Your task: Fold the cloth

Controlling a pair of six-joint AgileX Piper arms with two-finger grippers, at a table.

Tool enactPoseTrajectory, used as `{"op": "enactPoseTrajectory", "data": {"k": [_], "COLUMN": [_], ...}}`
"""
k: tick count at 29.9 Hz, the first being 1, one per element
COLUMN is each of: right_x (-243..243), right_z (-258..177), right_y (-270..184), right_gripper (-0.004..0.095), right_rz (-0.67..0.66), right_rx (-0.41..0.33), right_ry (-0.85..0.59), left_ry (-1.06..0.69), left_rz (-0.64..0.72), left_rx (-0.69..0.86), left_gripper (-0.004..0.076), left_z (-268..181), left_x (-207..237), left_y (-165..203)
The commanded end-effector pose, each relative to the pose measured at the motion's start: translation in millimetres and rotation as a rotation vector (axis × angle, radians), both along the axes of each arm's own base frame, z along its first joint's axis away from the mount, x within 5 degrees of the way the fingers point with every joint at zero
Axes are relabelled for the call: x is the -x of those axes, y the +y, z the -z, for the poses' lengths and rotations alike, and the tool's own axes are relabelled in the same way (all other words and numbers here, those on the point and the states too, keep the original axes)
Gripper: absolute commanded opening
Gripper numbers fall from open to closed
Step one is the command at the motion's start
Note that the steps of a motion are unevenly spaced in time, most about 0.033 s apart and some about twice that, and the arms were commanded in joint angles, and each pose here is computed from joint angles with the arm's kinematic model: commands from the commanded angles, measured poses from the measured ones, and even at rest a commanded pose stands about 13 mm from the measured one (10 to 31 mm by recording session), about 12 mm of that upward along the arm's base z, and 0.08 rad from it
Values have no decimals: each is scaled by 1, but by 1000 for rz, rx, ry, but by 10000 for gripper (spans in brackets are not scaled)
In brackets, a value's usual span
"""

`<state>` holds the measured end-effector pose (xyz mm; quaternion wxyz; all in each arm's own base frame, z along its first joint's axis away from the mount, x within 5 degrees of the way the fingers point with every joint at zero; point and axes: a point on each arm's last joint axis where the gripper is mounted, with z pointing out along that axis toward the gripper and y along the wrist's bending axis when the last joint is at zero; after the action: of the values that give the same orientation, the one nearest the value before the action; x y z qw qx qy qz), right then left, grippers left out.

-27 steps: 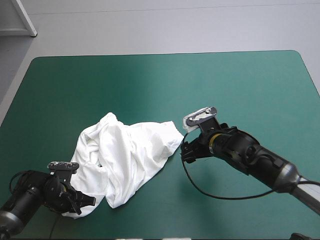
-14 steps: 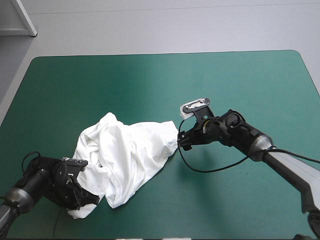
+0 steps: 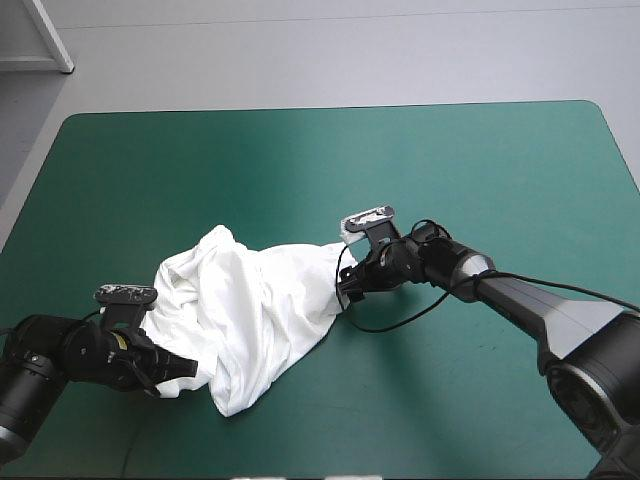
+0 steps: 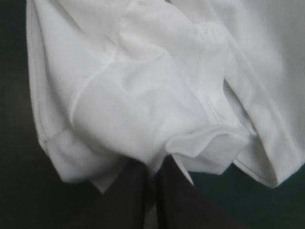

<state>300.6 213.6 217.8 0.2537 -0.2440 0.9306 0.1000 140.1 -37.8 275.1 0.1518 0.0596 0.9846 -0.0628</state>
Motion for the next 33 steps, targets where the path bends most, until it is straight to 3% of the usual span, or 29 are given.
{"op": "enactPoseTrajectory", "data": {"k": [1,4,6,14,21,27,33], "right_x": [-9,-11,-10,-3,4,35,85], "right_z": [-12,-1,4,3,-39,-130,-233], "right_y": [4,7,9,23,12,-29,-89], "right_gripper": [776,726,639,-22,-14,-14,-14], "right_rz": [-3,-6,-12,-77,-76,2,169], "right_rx": [-51,-34,-27,-30,-51,-56,-59], "right_ry": [-77,-52,-42,-74,-203,-428,-652], "left_ry": [-46,-44,-45,-50,-105,-291,-517], "left_rz": [-13,-15,-15,-15,-5,1,-20], "left_rx": [35,35,35,37,29,-5,-113], "left_gripper": [-10,-10,-10,-10,-10,-10,-10], "left_z": [-11,-11,-11,-11,-28,-99,-177], "left_x": [-2,-2,-2,-3,-7,-10,5], "left_y": [-2,-2,-2,-2,-2,3,19]}}
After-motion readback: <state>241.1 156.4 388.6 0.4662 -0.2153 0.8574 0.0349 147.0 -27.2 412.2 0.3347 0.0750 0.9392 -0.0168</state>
